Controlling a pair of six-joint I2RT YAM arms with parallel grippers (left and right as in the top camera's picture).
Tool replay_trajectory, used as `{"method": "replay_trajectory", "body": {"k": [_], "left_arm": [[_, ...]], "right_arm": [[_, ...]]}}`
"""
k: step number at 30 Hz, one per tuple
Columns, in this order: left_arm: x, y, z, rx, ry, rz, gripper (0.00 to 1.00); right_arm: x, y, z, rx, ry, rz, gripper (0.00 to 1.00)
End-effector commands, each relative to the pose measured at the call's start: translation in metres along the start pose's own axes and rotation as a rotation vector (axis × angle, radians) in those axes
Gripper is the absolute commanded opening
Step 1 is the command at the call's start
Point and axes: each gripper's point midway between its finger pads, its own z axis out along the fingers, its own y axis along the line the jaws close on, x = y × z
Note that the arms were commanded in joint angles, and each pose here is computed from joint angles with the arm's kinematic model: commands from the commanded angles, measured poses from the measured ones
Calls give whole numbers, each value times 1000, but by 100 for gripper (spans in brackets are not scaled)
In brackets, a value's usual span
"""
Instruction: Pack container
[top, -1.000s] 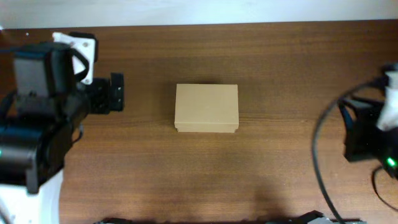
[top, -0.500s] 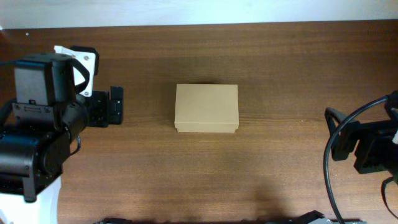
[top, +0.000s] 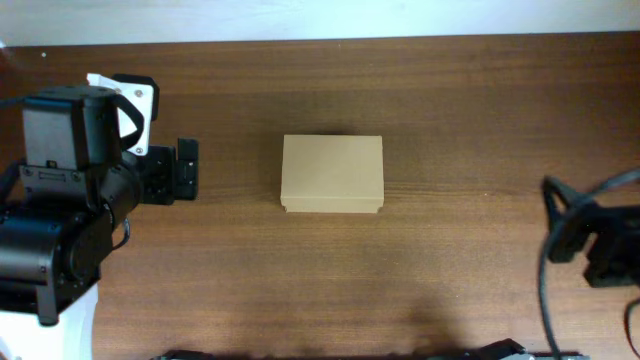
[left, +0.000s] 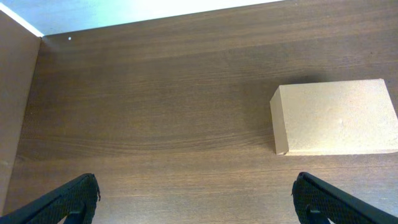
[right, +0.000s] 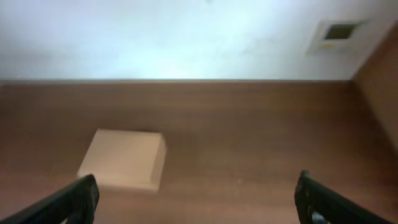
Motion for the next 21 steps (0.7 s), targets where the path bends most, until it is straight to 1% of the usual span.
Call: {"method": "replay_trajectory", "body": {"k": [1, 3, 5, 6, 9, 10, 14, 16, 19, 21], "left_arm": [[1, 3, 2, -17, 7, 6, 99], [1, 3, 2, -17, 7, 6, 99], [1, 3, 2, -17, 7, 6, 99], [1, 3, 2, -17, 7, 6, 99], [1, 3, 2, -17, 7, 6, 99], [1, 3, 2, -17, 7, 6, 99], [1, 3, 2, -17, 7, 6, 99], [1, 3, 2, -17, 7, 6, 99], [1, 3, 2, -17, 7, 6, 99], [1, 3, 2, -17, 7, 6, 99]], "right_arm": [[8, -22, -11, 93, -82, 60, 99], [13, -27, -8, 115, -125, 79, 99], [33, -35, 5, 150, -162, 101, 99], [63, -41, 20, 174, -153, 109, 99], [90, -44, 36, 181, -151, 111, 99], [114, -45, 51, 182, -144, 110, 99], [153, -47, 78, 187, -120, 108, 99], [182, -52, 100, 207, -91, 111, 99], [211, -60, 127, 237, -69, 121, 99], [223, -62, 138, 245, -60, 123, 99]]}}
